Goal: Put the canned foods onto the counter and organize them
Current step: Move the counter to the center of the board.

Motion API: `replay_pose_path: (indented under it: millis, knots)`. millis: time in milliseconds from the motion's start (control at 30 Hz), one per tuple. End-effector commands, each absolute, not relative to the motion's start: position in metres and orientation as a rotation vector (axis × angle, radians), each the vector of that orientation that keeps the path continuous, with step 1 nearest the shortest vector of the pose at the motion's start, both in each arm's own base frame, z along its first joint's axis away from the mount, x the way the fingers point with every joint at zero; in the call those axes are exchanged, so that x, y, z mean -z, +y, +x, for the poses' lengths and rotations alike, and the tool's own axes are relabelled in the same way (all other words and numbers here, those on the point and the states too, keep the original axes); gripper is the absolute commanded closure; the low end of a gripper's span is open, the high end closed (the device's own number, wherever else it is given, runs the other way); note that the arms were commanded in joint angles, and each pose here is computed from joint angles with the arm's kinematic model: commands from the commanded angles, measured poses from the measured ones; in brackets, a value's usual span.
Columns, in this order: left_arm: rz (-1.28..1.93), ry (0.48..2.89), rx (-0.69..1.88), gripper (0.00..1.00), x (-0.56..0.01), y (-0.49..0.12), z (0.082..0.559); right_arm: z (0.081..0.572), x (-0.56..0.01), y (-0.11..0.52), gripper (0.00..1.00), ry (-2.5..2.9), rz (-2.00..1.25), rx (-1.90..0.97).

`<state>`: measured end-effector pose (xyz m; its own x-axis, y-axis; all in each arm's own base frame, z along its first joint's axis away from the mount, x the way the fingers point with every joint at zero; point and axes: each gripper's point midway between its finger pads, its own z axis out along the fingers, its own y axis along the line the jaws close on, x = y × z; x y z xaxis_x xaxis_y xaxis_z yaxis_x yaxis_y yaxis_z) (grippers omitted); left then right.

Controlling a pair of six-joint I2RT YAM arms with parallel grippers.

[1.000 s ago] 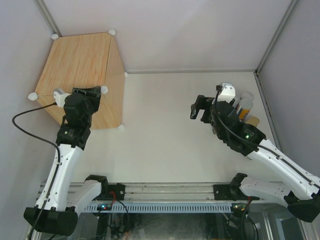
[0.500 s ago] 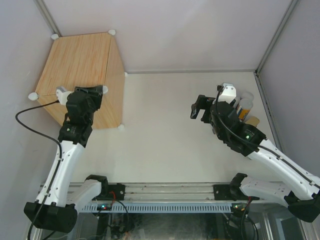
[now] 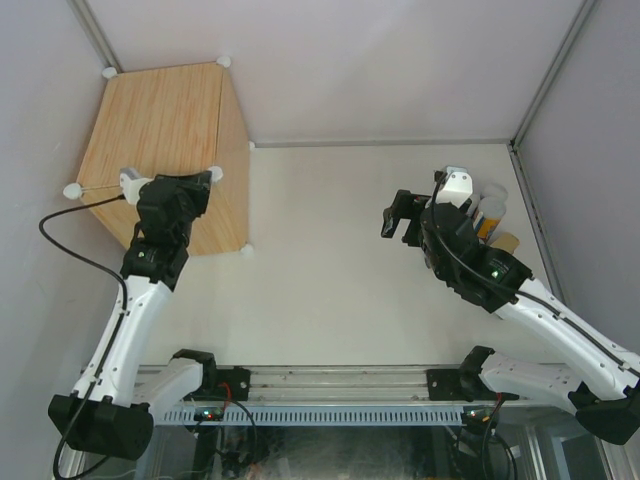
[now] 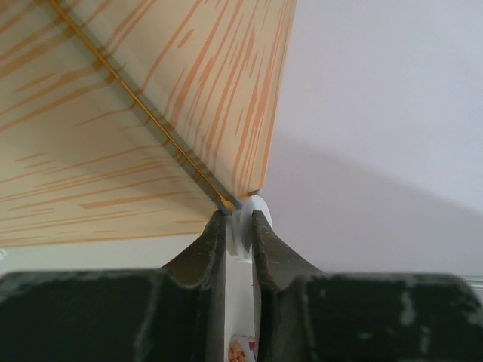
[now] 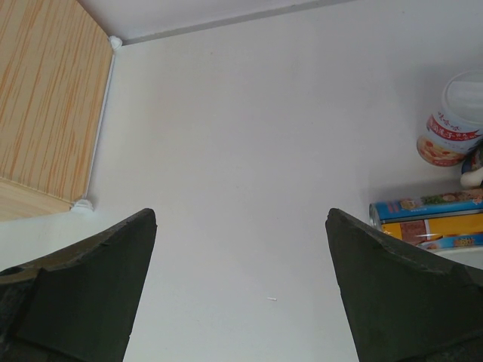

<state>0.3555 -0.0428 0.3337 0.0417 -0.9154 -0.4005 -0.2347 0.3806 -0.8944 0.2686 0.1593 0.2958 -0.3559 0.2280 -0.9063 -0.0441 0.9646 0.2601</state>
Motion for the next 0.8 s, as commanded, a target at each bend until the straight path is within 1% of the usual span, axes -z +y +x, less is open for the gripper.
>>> replay_pose_path:
  millis: [0,100,300,333,433,567,600,667,767]
  knots:
    - [-0.970,1.409,0.782,0.90,-0.364,-0.052,0.359,0.270,-0.314,0.161,0.06,1.874,0.158,-0.310]
    - [-0.935,1.440,0.762,0.99,-0.358,-0.054,0.358,0.270,-0.315,0.161,0.06,1.872,0.156,-0.310]
    - [-0.877,1.490,0.727,1.00,-0.346,-0.057,0.352,0.271,-0.314,0.162,0.06,1.874,0.152,-0.312]
    - [-0.882,1.498,0.710,0.98,-0.344,-0.055,0.350,0.271,-0.314,0.163,0.06,1.874,0.149,-0.314]
    - [-0.906,1.501,0.648,0.78,-0.342,-0.047,0.342,0.272,-0.315,0.165,0.06,1.873,0.140,-0.321]
    - [-0.910,1.505,0.657,0.53,-0.344,-0.048,0.337,0.273,-0.316,0.169,0.06,1.870,0.129,-0.334]
    - [-0.912,1.509,0.660,0.49,-0.344,-0.050,0.336,0.273,-0.316,0.170,0.06,1.870,0.127,-0.339]
    - [-0.916,1.516,0.667,0.45,-0.342,-0.054,0.337,0.273,-0.316,0.170,0.06,1.871,0.124,-0.341]
    - [-0.922,1.526,0.686,0.43,-0.339,-0.059,0.343,0.272,-0.317,0.170,0.06,1.867,0.123,-0.346]
